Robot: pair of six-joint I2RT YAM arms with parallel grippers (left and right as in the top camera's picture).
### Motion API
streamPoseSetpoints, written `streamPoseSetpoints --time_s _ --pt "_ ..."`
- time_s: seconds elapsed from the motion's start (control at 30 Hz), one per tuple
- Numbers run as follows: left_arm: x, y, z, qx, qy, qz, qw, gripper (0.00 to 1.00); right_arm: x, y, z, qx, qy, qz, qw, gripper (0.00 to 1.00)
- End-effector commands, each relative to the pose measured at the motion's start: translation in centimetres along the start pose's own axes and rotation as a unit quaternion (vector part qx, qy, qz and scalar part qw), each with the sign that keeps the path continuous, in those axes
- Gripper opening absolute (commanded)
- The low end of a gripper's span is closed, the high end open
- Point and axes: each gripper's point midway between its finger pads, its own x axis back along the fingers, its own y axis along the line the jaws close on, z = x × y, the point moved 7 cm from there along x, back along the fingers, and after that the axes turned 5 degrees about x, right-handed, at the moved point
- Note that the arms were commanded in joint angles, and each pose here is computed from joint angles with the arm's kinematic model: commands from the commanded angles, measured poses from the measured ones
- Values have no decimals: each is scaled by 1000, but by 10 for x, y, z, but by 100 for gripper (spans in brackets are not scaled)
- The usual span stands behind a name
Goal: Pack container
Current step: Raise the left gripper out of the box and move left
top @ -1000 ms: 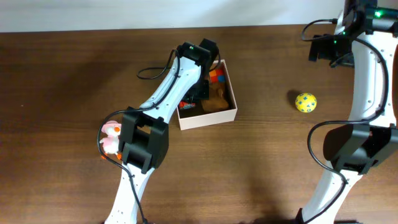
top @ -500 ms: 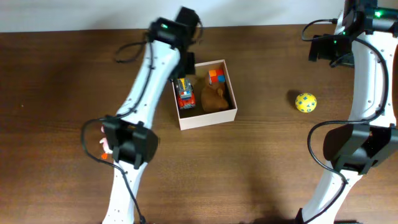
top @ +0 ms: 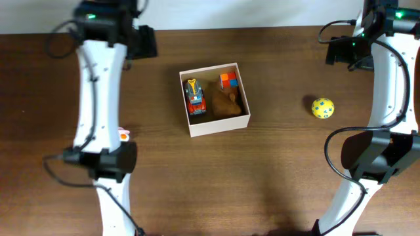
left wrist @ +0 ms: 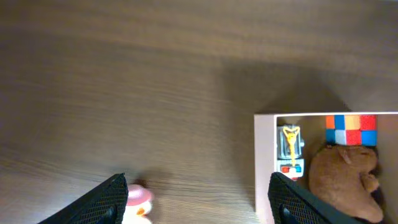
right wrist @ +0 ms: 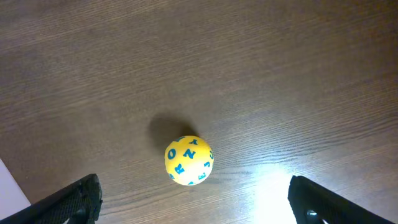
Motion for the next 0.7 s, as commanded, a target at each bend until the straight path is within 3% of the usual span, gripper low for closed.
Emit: streamPoseSetpoints --time_s 0.0,0.17,0.3,0.67 --pt "65 18 -1 -35 -75 5 997 76 8 -1 -3 -2 -14 8 1000 99" --pt "105 36 4 -40 -124 -33 991 77 8 -1 -3 -2 -14 8 1000 99" --pt "106 48 10 -41 -113 -73 990 78 8 -1 -3 -2 -14 8 1000 99" --pt "2 88 52 -3 105 -146 984 82 8 -1 -3 -2 -14 8 1000 99"
